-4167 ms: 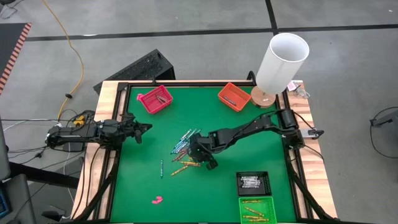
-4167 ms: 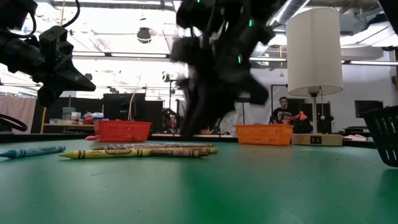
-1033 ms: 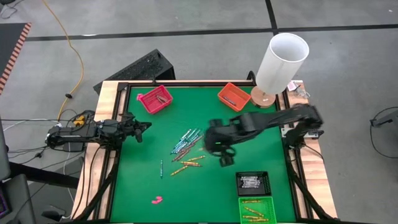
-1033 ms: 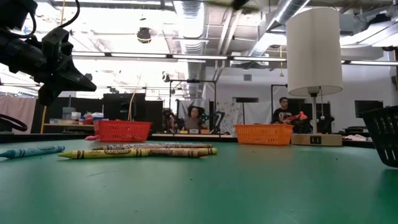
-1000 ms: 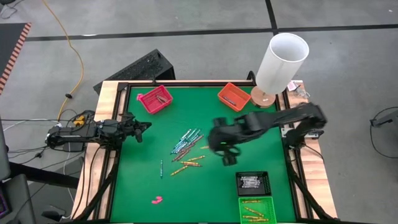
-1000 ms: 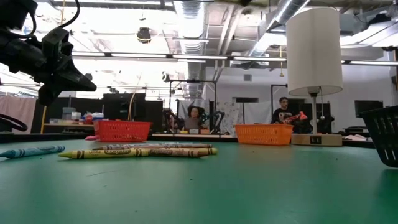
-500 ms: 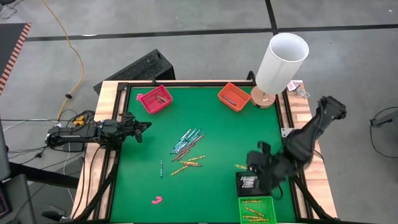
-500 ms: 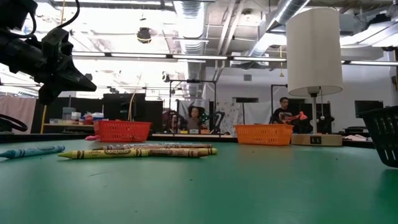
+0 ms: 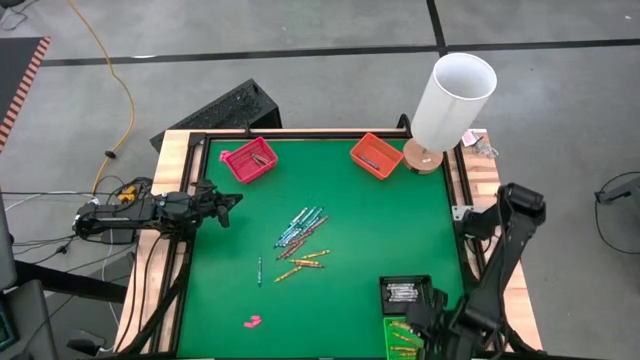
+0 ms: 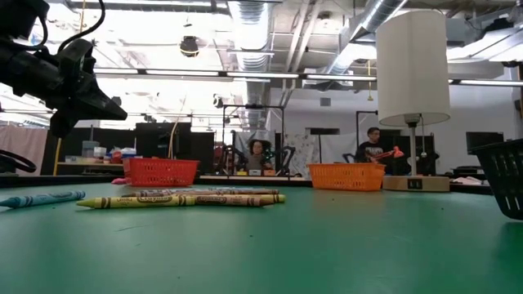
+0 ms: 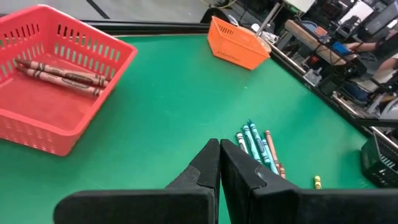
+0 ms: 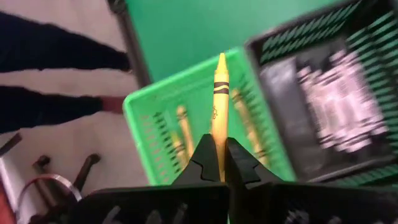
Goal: Sort crayons
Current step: Put the yellow crayon into the green bin
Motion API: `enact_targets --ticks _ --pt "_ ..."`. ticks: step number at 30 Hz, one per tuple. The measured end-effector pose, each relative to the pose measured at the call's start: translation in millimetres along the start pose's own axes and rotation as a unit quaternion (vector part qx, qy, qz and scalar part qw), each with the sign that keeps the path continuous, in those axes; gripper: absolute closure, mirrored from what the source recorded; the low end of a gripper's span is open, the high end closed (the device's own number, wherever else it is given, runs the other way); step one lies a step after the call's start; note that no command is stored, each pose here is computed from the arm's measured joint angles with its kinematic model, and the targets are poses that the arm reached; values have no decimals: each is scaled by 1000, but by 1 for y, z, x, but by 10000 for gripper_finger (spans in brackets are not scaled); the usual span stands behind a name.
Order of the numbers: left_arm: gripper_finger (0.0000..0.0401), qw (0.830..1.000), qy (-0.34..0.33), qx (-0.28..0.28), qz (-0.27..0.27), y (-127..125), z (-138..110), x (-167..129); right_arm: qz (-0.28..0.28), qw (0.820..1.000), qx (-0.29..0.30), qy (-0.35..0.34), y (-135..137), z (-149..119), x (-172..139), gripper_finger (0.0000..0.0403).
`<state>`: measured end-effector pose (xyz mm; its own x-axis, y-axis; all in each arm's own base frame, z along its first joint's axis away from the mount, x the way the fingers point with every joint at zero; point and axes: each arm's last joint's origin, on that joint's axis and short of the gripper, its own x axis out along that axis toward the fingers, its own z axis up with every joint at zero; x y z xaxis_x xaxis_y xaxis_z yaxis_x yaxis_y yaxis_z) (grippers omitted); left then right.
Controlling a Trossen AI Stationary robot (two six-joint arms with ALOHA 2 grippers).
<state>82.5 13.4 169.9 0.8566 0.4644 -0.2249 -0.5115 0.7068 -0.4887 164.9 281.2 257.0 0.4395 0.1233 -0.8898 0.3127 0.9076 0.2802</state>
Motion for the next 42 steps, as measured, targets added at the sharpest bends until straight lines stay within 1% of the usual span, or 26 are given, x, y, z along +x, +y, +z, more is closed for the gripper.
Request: enact_targets --ticks 2,6,8,13,17,21,30,36,39,42 --pt "401 1000 0 2 0 0 0 0 6 1000 3 17 4 -6 5 403" --pt "401 1000 0 8 0 0 0 0 -2 999 -3 37 6 -15 12 403" --pt "401 1000 0 7 0 0 0 0 -4 999 -10 53 6 -16 15 403" --pt "401 1000 -1 7 -1 0 0 0 17 994 -30 105 1 -14 31 403" --pt "401 1000 0 7 -1 0 0 0 14 993 -48 105 -3 -5 36 401" --pt "401 1000 0 7 0 0 0 0 12 992 -69 103 -5 1 38 390" --pt "401 1000 0 14 -1 0 0 0 6 993 -56 105 -8 10 41 337" --pt "401 1000 0 25 -1 0 0 0 20 989 -48 136 -8 14 40 308" --pt "401 1000 0 26 -1 0 0 0 46 991 -44 121 -10 26 31 301" --pt "401 1000 0 25 -1 0 0 0 68 992 -52 93 -18 49 16 300"
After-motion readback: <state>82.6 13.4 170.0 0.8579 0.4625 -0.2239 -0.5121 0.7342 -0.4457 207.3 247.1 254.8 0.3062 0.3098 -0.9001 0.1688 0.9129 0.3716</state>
